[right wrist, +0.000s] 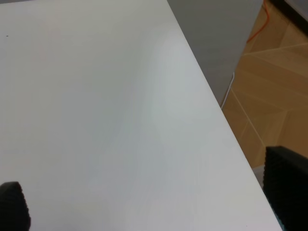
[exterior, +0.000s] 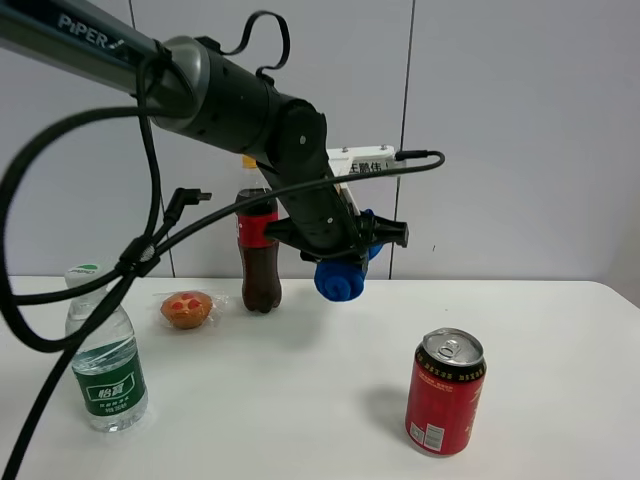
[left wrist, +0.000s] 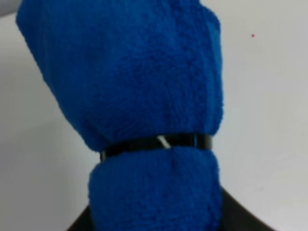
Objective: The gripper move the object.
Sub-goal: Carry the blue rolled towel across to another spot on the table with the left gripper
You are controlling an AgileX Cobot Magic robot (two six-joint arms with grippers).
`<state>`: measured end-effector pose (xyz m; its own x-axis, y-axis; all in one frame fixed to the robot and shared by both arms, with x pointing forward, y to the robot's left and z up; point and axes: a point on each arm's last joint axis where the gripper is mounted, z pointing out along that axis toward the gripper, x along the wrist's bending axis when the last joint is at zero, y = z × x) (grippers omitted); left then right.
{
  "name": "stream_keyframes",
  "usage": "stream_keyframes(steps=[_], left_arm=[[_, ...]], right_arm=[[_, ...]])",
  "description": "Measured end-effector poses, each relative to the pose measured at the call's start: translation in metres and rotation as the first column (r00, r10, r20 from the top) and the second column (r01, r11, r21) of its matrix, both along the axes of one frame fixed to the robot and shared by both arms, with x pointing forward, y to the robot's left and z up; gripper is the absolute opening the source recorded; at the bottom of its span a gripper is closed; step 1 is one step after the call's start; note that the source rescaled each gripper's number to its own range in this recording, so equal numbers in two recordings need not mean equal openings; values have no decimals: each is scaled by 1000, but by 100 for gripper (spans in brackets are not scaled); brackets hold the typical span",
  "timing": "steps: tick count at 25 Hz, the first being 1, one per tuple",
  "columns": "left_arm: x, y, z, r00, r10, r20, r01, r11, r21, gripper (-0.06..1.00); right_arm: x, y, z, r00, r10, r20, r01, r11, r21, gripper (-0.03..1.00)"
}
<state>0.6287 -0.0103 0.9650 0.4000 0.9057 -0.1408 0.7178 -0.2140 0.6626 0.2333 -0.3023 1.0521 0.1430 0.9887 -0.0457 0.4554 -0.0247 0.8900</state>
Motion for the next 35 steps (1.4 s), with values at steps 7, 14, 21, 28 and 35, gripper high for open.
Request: stream_keyframes(steps=[7,14,21,28,35], left_arm=[[-16,16,48,999,22,-27,-21,999,42,1],[-35,30,98,998,43,-36,-43,999,-1,1],[-48,38,103,993,30,-117,-24,999,47,1],[-74,51,70,979,30,-203,-24,999,28,1],[-107,77,50,971,81,-226,-88,996,-23,1]], right_arm=[[0,0,0,1000,0,0,0,1000,0,100],[0,0,0,1000,0,0,0,1000,0,100],[0,0,0,1000,0,0,0,1000,0,100],[0,0,0,1000,0,0,0,1000,0,100],[0,0,0,1000,0,0,0,1000,0,100]])
